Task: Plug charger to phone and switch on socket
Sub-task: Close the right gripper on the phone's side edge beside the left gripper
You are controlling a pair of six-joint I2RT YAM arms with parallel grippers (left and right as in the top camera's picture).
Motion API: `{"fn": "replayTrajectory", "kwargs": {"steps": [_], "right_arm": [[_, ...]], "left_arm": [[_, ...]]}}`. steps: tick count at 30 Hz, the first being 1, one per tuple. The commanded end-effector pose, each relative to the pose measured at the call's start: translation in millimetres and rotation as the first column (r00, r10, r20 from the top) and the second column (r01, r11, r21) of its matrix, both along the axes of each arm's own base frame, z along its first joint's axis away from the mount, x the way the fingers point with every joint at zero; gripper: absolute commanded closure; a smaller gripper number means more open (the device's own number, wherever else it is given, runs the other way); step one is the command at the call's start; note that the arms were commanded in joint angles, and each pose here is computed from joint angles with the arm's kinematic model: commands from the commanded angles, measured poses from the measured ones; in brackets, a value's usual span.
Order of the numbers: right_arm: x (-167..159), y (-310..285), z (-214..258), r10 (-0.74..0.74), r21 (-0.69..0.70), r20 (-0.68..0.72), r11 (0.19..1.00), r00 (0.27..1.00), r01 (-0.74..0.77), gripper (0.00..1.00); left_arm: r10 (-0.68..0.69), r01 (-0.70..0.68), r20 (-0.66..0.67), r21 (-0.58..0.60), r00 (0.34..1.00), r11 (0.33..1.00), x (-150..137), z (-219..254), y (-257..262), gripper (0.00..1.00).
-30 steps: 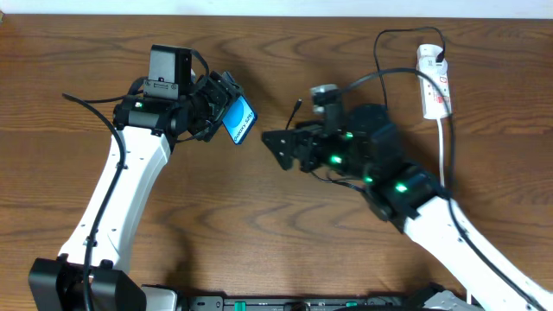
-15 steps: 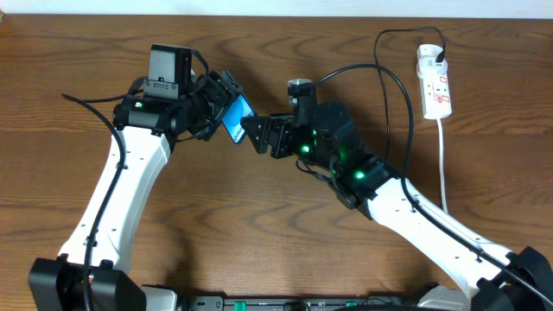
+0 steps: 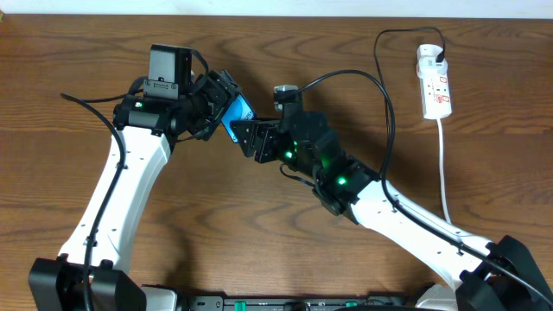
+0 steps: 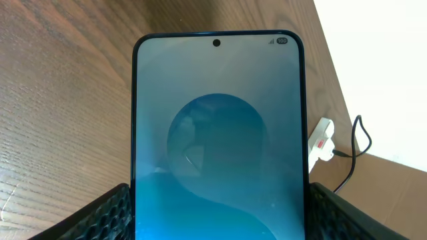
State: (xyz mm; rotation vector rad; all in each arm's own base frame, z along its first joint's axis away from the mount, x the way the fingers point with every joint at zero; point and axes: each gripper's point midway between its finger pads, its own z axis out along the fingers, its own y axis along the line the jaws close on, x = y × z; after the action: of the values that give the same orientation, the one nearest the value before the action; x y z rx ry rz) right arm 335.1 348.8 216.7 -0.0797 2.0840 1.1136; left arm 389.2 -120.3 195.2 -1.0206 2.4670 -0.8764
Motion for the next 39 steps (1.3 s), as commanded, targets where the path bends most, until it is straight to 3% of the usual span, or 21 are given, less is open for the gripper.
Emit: {"fn": "replayTrajectory", "kwargs": {"steps": [1,5,16,30,39], "right_arm": [[10,-5,-2,-0.074,-0.017,0.020,0.997,0.997,0.074,0.41],[12,-6,0,-0.095,0.001,0.009,0.995,0.995,0.095,0.48],[16,2,-19,-0.115,0.039,-0.071,0.992,0.991,0.118,0.44],[20,10,-12,-0.106,0.092,-0.047,0.990,0.993,0.110,0.72],[17,16,-5,-0.077,0.119,-0.034,0.990,0.996,0.080,0.70]], "left_arm": [[-0.008,0.008,0.041,0.004,0.999,1.000,1,12,1,0.59],[-0.008,0.008,0.041,0.004,0.999,1.000,1,12,1,0.59],[-0.008,0.008,0.041,0.004,0.999,1.000,1,12,1,0.59],[-0.009,0.008,0.029,0.006,1.000,1.000,-2,10,2,0.59],[-0.008,0.008,0.023,0.007,1.000,1.000,-3,10,2,0.58]]}}
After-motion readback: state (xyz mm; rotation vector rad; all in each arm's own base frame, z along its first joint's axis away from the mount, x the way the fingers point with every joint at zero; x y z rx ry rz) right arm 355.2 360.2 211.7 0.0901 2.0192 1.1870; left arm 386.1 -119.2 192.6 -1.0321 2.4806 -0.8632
